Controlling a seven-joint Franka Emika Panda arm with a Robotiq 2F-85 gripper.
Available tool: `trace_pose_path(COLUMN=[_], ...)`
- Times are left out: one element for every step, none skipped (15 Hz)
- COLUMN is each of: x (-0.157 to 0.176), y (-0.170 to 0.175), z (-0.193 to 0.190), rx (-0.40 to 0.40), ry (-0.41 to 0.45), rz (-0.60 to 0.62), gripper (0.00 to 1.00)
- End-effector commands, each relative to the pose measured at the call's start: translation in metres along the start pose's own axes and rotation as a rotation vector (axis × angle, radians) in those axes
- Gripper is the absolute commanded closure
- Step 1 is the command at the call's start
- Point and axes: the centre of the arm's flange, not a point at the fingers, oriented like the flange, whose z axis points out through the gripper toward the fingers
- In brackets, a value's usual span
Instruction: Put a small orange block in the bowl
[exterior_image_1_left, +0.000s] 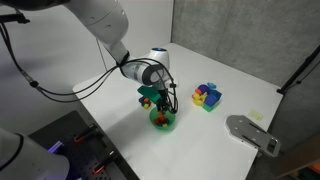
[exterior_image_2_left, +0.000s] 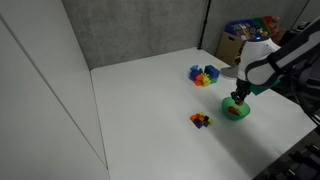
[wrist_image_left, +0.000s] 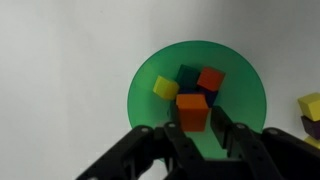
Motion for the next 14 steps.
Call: trace_pose_path(x=[-0.008, -0.009, -0.009, -0.009, -0.009, -0.008, -0.007, -0.007, -0.007, -0.008, -0.009, -0.011, -0.012, -0.015], y=[0.005, 0.005, 0.004, 0.004, 0.003, 0.003, 0.002, 0.001, 0.0, -0.002, -0.004, -0.006, -0.008, -0.009], z=[0.0, -0.003, -0.007, -0.011, -0.017, -0.023, -0.03, -0.037, -0.045, -0.053, -0.061, -0.07, -0.077, -0.087], rx=[-0.012, -0.008, -0.003, 0.001, 0.007, 0.014, 0.022, 0.028, 0.033, 0.042, 0.053, 0.069, 0.083, 0.103], ry=[0.004, 0.004, 0.006, 0.007, 0.008, 0.01, 0.007, 0.011, 0.013, 0.015, 0.016, 0.012, 0.005, -0.003], rz=[0.007, 0.006, 0.004, 0.002, -0.001, -0.001, -0.002, -0.007, -0.009, -0.014, -0.018, -0.026, -0.033, -0.037], gripper=[0.3, 0.23, 0.14, 0.06, 0.01, 0.0, 0.0, 0.0, 0.0, 0.0, 0.0, 0.0, 0.0, 0.0])
